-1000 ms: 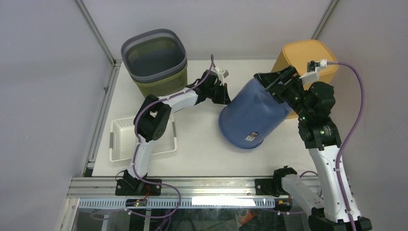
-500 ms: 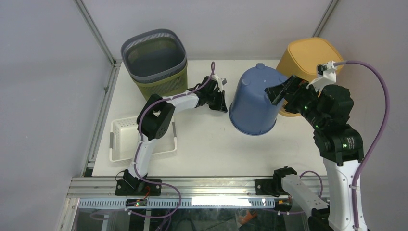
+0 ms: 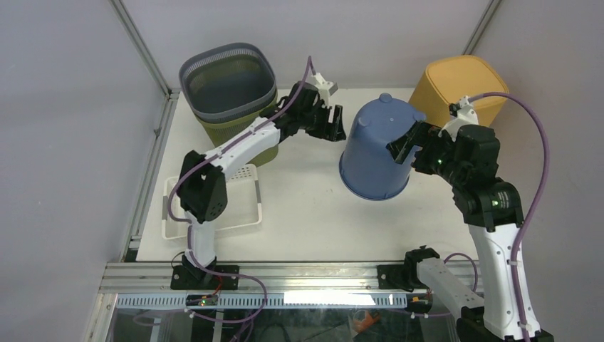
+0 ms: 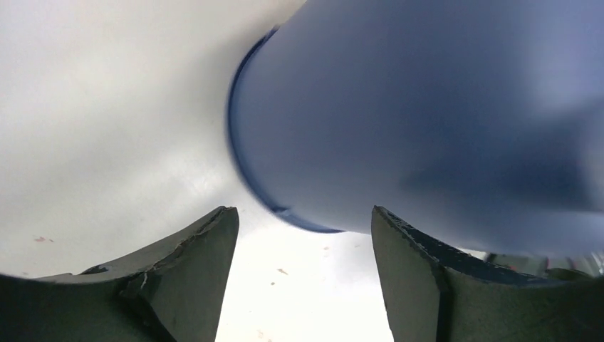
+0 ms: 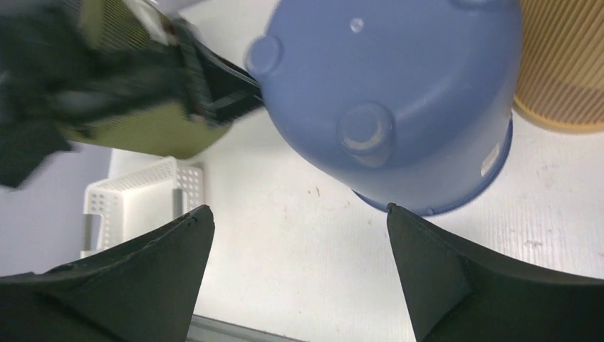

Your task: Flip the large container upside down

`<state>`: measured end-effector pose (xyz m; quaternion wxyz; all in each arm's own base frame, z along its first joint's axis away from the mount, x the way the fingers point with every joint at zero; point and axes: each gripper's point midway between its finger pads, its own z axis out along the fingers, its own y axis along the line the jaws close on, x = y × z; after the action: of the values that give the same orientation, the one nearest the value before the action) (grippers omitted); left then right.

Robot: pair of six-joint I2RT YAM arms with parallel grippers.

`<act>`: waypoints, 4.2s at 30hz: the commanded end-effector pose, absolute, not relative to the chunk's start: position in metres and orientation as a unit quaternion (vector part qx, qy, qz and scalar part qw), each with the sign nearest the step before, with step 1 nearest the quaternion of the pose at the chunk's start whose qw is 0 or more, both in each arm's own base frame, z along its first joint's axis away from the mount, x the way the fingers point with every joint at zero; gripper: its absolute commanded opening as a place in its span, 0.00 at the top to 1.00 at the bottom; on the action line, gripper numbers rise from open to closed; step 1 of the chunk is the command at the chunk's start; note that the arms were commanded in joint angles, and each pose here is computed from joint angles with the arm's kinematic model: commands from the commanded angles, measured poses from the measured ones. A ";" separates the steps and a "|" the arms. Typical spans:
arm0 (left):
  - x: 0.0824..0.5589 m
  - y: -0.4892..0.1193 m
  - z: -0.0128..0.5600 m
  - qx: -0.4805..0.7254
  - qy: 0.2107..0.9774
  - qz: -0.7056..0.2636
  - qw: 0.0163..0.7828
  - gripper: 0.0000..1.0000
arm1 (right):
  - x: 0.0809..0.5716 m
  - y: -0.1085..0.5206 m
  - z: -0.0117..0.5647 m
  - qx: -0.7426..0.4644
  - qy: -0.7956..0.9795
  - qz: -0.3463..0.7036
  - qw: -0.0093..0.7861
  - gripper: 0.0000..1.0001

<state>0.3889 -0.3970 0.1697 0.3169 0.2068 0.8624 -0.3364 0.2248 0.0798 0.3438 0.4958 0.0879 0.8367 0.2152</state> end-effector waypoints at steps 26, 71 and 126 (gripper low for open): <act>0.358 -0.210 0.442 0.103 0.802 -0.170 0.564 0.01 | 0.439 0.125 0.270 0.147 0.827 0.221 0.496 0.06; 0.360 -0.239 0.466 0.141 0.776 -0.235 0.568 1.00 | 0.271 0.213 0.342 0.094 0.803 0.382 0.447 0.09; 0.323 -0.313 0.535 0.170 0.708 -0.308 0.613 1.00 | 0.297 0.261 0.216 0.305 0.808 0.338 0.374 0.16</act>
<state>0.3425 -0.3253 0.4069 0.4731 0.1990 0.8262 -0.2322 0.2959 0.2944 0.3133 0.3952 0.2670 0.7364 0.4798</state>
